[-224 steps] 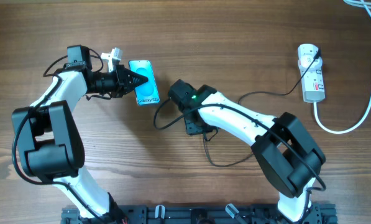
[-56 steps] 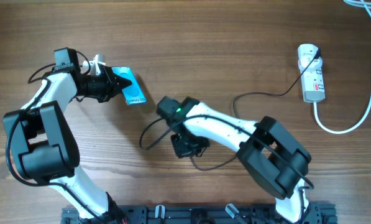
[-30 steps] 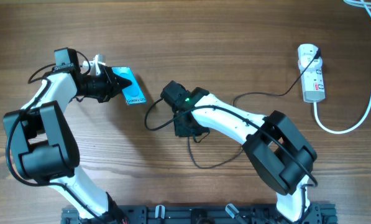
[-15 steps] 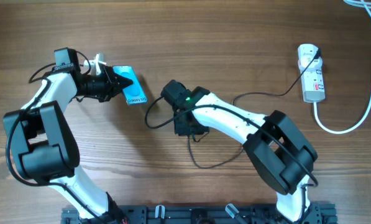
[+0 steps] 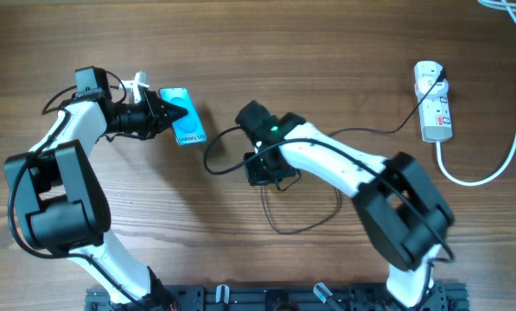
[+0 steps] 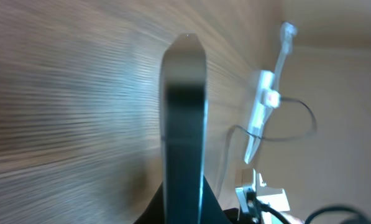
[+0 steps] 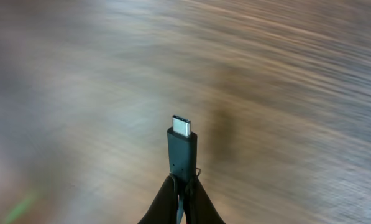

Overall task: Plug charger to phone and switch on socket
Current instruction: 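Push the plug with the right gripper into the phone's bottom port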

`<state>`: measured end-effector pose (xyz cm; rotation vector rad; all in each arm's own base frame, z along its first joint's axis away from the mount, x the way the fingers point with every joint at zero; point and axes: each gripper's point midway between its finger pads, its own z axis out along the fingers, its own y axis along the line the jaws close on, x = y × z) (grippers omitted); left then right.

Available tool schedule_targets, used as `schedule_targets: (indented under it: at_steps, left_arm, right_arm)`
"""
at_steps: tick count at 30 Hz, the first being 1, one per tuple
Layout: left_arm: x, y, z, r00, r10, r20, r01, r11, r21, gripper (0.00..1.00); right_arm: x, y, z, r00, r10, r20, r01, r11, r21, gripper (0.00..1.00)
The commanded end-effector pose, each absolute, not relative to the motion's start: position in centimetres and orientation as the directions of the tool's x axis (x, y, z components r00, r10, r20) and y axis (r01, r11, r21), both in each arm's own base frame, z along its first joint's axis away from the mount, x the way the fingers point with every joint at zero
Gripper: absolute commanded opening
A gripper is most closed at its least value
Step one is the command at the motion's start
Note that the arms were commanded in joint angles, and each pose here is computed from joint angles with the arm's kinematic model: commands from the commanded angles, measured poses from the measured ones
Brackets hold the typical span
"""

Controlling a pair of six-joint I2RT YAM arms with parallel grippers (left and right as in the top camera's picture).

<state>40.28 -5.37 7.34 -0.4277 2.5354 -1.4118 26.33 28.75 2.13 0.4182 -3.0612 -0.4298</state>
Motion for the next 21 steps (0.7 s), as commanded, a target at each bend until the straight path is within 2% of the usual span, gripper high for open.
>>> schedule_targets:
  at_steps: [1,4,7,12,15,21]
  left_arm:
    - [40.0,-7.3,11.2,-0.954,-0.265,-0.138,0.047,0.324,-0.945,0.04]
    - [40.1,-7.9,13.8,-0.948,-0.245,-0.202,0.155,0.198,-0.968,0.04]
    - [40.2,-7.9,13.9,-0.947,-0.245,-0.209,0.164,0.195,-0.967,0.04]
    - [40.2,-7.9,14.1,-0.946,-0.243,-0.214,0.171,0.187,-0.968,0.04]
    - [40.1,-8.2,14.0,-0.948,-0.237,-0.214,0.171,0.190,-0.967,0.04]
    - [39.9,-9.4,13.7,-0.940,-0.194,-0.282,0.239,0.218,-0.946,0.04]
  right_arm:
    - [24.7,33.2,10.4,-0.868,-0.455,-0.197,-0.476,0.656,0.585,0.05]
    - [24.2,35.7,13.1,-0.840,-0.470,-0.271,-0.507,0.503,0.700,0.04]
    - [23.9,37.2,13.7,-0.831,-0.458,-0.316,-0.514,0.412,0.752,0.04]
    - [24.4,38.4,12.3,-0.871,-0.361,-0.332,-0.465,0.395,0.792,0.04]
    - [25.3,38.5,10.9,-0.890,-0.303,-0.341,-0.452,0.475,0.755,0.04]
    - [26.8,38.2,10.0,-0.890,-0.256,-0.378,-0.455,0.560,0.692,0.04]
